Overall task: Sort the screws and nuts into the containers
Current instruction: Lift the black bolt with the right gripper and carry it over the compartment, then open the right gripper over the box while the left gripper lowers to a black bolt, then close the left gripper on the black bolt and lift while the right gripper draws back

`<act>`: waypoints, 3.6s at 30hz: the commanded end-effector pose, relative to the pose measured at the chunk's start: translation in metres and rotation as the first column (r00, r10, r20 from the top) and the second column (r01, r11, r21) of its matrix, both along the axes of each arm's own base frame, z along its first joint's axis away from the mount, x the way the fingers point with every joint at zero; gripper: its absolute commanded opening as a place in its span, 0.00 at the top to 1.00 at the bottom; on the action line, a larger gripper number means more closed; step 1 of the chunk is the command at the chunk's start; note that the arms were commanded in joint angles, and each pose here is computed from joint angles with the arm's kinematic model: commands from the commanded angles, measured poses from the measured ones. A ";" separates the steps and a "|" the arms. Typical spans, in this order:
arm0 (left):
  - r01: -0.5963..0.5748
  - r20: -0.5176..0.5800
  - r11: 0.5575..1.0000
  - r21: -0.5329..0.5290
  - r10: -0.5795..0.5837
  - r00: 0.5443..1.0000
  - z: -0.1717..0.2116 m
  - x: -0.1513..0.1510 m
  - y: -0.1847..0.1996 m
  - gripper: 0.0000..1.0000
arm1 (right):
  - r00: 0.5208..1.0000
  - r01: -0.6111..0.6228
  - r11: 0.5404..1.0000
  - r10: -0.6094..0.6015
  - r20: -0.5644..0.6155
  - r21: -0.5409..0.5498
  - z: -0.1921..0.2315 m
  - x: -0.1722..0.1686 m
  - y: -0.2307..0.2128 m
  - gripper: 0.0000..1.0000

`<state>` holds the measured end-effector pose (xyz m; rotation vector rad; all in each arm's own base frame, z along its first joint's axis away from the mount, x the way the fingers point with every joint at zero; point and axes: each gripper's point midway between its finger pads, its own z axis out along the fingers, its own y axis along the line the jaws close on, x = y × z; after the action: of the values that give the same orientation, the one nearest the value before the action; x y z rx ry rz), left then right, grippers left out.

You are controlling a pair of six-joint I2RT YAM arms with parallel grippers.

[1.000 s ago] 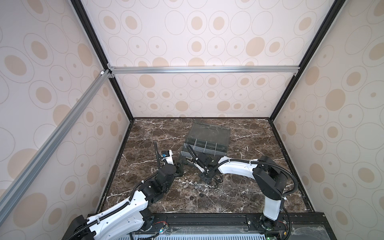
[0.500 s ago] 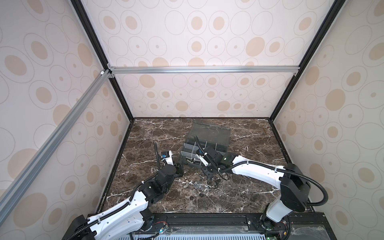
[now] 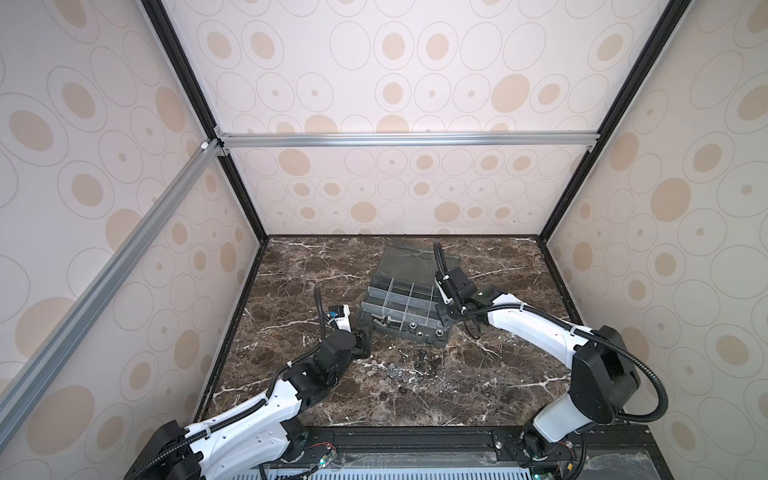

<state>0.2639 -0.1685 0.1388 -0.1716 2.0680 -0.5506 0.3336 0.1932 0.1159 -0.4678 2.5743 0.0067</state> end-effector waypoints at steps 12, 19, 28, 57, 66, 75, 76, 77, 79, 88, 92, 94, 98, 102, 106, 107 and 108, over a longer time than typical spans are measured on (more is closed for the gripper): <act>0.016 0.000 0.999 -0.050 -0.016 1.000 0.014 0.005 -0.010 0.46 | 0.998 0.033 0.999 -0.033 -0.050 0.010 -0.019 0.004 0.004 0.75; 0.046 -0.004 0.998 -0.033 -0.046 0.999 0.015 0.003 -0.014 0.45 | 0.998 0.043 0.999 -0.042 -0.043 0.029 -0.013 0.004 0.005 0.65; 0.166 -0.074 0.985 0.050 -0.162 0.984 0.008 0.003 -0.037 0.44 | 0.998 0.070 0.990 -0.069 -0.013 0.125 0.008 -0.001 0.009 0.63; 0.476 -0.324 0.840 0.260 -0.389 0.863 -0.046 -0.016 -0.135 0.43 | 0.973 0.227 0.951 -0.228 -0.019 0.209 0.000 -0.037 -0.022 0.60; 0.555 -0.406 0.772 0.311 -0.420 0.812 -0.071 -0.026 -0.157 0.45 | 0.968 0.249 0.946 -0.250 -0.023 0.207 -0.004 -0.043 -0.029 0.60; 0.594 -0.445 0.727 0.344 -0.431 0.785 -0.087 -0.031 -0.173 0.47 | 0.965 0.260 0.944 -0.262 -0.018 0.203 -0.004 -0.048 -0.034 0.60; 0.598 -0.447 0.723 0.346 -0.433 0.783 -0.088 -0.031 -0.175 0.47 | 0.965 0.259 0.944 -0.261 -0.018 0.203 -0.004 -0.048 -0.034 0.60; 0.599 -0.450 0.720 0.349 -0.432 0.782 -0.089 -0.031 -0.175 0.48 | 0.966 0.257 0.945 -0.259 -0.017 0.202 -0.003 -0.048 -0.034 0.60; 0.600 -0.454 0.717 0.354 -0.430 0.781 -0.092 -0.031 -0.176 0.48 | 0.966 0.257 0.946 -0.258 -0.018 0.200 -0.003 -0.048 -0.034 0.60; 0.600 -0.463 0.704 0.379 -0.418 0.782 -0.100 -0.029 -0.180 0.53 | 0.964 0.262 0.945 -0.264 -0.020 0.193 -0.002 -0.051 -0.037 0.60; 0.603 -0.468 0.699 0.385 -0.416 0.780 -0.104 -0.030 -0.180 0.57 | 0.964 0.265 0.945 -0.267 -0.018 0.193 -0.001 -0.051 -0.038 0.60; 0.601 -0.469 0.698 0.389 -0.412 0.781 -0.105 -0.029 -0.180 0.59 | 0.964 0.265 0.944 -0.266 -0.018 0.195 0.000 -0.052 -0.038 0.60; 0.597 -0.468 0.697 0.397 -0.406 0.785 -0.107 -0.029 -0.180 0.62 | 0.963 0.268 0.944 -0.270 -0.019 0.193 0.000 -0.053 -0.039 0.60; 0.591 -0.467 0.698 0.404 -0.399 0.790 -0.110 -0.029 -0.177 0.67 | 0.961 0.275 0.942 -0.276 -0.022 0.194 -0.001 -0.055 -0.041 0.60; 0.578 -0.461 0.703 0.415 -0.385 0.800 -0.113 -0.028 -0.173 0.71 | 0.959 0.281 0.939 -0.282 -0.022 0.197 -0.003 -0.055 -0.041 0.60; 0.572 -0.457 0.706 0.418 -0.380 0.804 -0.113 -0.027 -0.173 0.73 | 0.959 0.282 0.939 -0.283 -0.024 0.198 -0.003 -0.055 -0.041 0.60; 0.566 -0.455 0.709 0.421 -0.375 0.808 -0.114 -0.026 -0.171 0.74 | 0.958 0.284 0.938 -0.285 -0.026 0.197 -0.004 -0.056 -0.042 0.60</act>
<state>0.2366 -0.3408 0.0270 0.6831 2.5525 -0.2556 0.2816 0.1593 0.1128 -0.0541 2.5774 0.1814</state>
